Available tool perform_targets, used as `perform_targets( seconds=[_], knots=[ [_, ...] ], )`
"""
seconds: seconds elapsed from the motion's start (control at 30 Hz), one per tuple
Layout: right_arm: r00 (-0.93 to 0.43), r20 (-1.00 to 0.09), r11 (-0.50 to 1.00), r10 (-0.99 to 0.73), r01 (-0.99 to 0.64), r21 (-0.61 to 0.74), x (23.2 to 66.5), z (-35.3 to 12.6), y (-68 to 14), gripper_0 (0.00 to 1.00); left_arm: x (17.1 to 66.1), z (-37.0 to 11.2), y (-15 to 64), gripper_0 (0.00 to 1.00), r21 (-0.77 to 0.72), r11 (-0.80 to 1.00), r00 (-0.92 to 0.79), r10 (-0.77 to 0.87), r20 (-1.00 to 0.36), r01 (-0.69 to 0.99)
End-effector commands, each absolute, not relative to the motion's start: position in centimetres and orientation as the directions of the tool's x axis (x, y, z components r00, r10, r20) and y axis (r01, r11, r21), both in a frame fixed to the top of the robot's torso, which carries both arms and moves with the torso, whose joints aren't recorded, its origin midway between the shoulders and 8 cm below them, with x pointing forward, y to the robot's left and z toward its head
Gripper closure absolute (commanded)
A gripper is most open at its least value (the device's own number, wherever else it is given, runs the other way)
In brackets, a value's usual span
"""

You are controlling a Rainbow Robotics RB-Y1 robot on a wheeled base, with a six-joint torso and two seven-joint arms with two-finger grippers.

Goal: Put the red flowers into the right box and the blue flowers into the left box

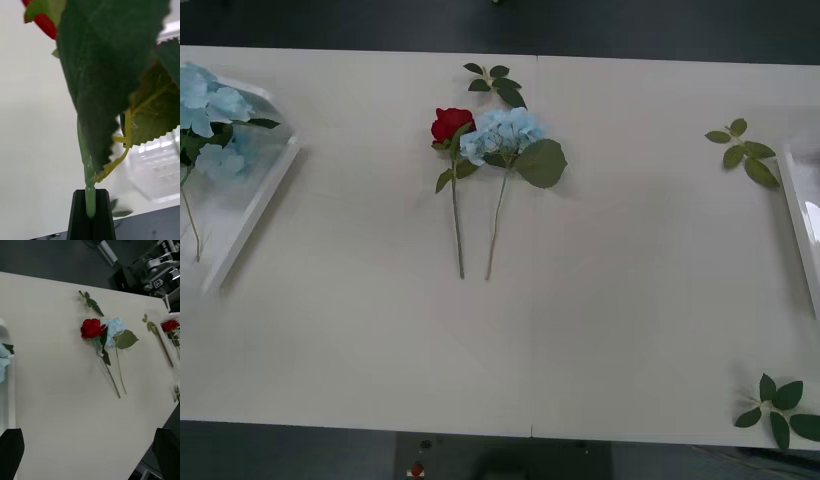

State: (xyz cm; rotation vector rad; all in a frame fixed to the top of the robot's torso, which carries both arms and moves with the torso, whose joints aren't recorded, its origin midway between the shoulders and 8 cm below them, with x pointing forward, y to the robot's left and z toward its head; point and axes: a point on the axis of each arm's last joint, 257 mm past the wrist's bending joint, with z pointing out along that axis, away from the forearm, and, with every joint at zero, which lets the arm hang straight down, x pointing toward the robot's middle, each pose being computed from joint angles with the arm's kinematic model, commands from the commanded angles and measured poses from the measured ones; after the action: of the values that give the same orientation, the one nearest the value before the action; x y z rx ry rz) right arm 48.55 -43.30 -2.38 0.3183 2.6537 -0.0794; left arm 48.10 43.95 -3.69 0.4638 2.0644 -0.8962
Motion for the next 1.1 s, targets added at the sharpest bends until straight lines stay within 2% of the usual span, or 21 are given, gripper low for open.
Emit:
perform_targets(
  seconds=[0.03,0.27,0.47,0.7,0.97,1.1],
  knots=[
    [-0.874,-0.463,0.969,0.150,0.222,-0.104,48.5,-2.2,-49.7,1.00,48.6,-0.1,41.4,0.00,-0.424,0.609,-0.529,-0.007,-0.848,0.671],
    [-0.890,-0.434,0.957,0.141,0.235,-0.172,47.9,-4.7,-58.5,1.00,49.8,-1.7,34.8,0.00,-0.446,0.510,-0.526,0.014,-0.850,0.736],
    [-0.894,-0.426,0.932,0.135,0.261,-0.252,47.0,-7.8,-65.2,1.00,50.5,-4.8,29.6,0.00,-0.425,0.502,-0.534,0.091,-0.840,0.754],
    [-0.890,-0.455,0.920,0.031,0.203,-0.334,47.8,-12.3,-68.8,1.00,50.7,-8.1,26.1,0.00,-0.386,0.561,-0.580,0.216,-0.786,0.732],
    [-0.891,-0.452,0.891,-0.054,0.161,-0.425,47.2,-17.1,-71.7,1.00,50.4,-9.9,20.8,0.00,-0.393,0.573,-0.611,0.254,-0.749,0.720],
    [-0.889,-0.451,0.885,-0.080,0.145,-0.442,47.2,-18.0,-72.2,1.00,50.3,-10.8,18.3,0.00,-0.390,0.581,-0.615,0.256,-0.746,0.714]
  ],
)
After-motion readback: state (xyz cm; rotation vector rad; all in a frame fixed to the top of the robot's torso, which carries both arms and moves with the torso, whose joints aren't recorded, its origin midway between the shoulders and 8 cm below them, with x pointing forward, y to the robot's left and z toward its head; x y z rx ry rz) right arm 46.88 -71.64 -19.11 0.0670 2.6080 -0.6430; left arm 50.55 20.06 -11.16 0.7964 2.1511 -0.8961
